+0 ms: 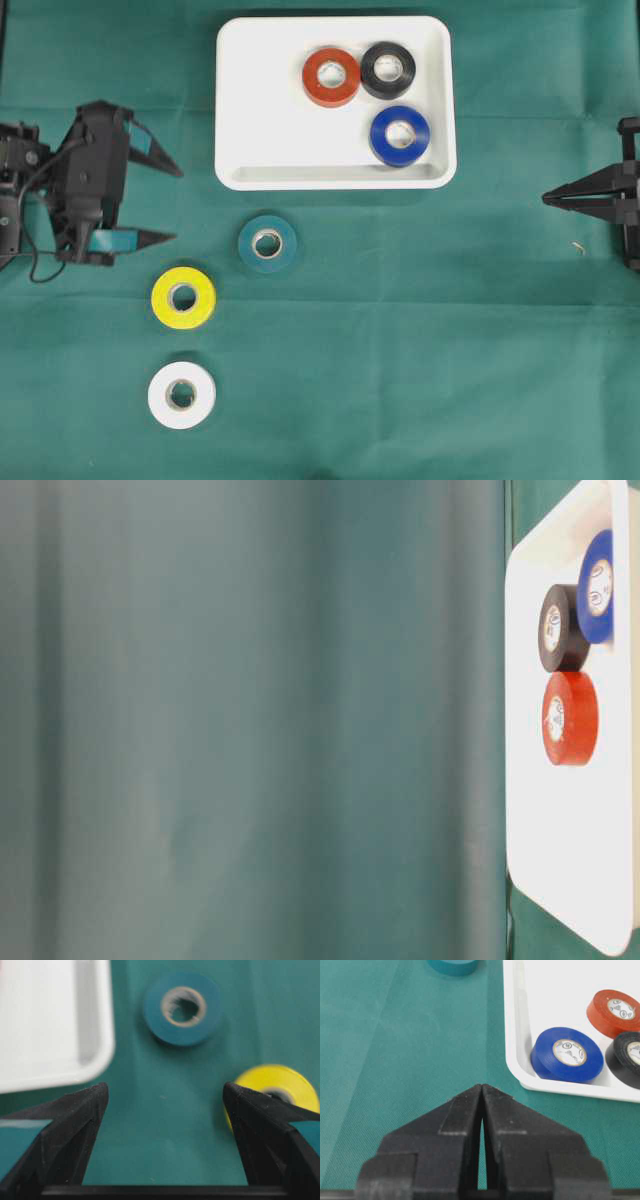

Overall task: Put the tape into the white case with the left arm.
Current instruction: 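Withdraw the left gripper left and move it over the yellow roll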

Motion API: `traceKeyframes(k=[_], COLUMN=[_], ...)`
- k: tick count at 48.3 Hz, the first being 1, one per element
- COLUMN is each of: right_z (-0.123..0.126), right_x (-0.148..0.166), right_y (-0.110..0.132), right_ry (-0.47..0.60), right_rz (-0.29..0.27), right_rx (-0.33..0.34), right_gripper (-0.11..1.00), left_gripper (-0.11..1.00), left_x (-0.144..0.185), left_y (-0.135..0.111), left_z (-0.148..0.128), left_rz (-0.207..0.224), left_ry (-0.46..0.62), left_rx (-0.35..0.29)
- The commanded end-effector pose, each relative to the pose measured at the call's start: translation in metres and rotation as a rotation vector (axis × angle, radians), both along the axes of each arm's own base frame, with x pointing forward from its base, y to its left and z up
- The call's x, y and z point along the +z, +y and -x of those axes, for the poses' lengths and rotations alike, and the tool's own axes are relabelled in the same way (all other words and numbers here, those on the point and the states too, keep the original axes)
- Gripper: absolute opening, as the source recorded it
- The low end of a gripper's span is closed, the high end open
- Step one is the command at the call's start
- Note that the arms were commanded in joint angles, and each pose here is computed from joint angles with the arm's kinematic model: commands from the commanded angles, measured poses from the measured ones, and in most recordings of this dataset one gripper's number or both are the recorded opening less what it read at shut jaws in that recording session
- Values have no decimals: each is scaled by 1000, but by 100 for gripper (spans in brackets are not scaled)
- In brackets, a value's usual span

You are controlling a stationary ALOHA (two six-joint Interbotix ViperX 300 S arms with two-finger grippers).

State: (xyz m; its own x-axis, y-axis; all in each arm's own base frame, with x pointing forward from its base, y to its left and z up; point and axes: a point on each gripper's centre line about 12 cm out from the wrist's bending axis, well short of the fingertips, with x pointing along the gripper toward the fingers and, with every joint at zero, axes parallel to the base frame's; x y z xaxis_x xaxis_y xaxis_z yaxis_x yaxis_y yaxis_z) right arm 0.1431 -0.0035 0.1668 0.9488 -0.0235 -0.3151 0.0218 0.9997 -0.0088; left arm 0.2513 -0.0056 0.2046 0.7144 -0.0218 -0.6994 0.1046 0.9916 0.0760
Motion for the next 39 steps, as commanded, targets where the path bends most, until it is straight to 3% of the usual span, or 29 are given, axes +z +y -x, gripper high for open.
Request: traceKeyframes(k=[1, 13, 26, 39], right_z=[-2, -3, -2, -2], right_x=[5, 5, 5, 5], right_y=[0, 0, 0, 0], right_ry=[-14, -15, -14, -12], right_rz=[0, -1, 0, -1], right_rx=[-1, -2, -1, -2], right_gripper=[-9, -9, -9, -9], left_gripper=[93, 93, 93, 93], left_x=[4, 1, -9, -34], left_y=[-7, -26, -28, -37], left_z=[-1, 3, 2, -1], left_rz=[3, 2, 5, 47], left_ry=[-6, 8, 2, 59], left_rx=[-26, -101, -105, -89])
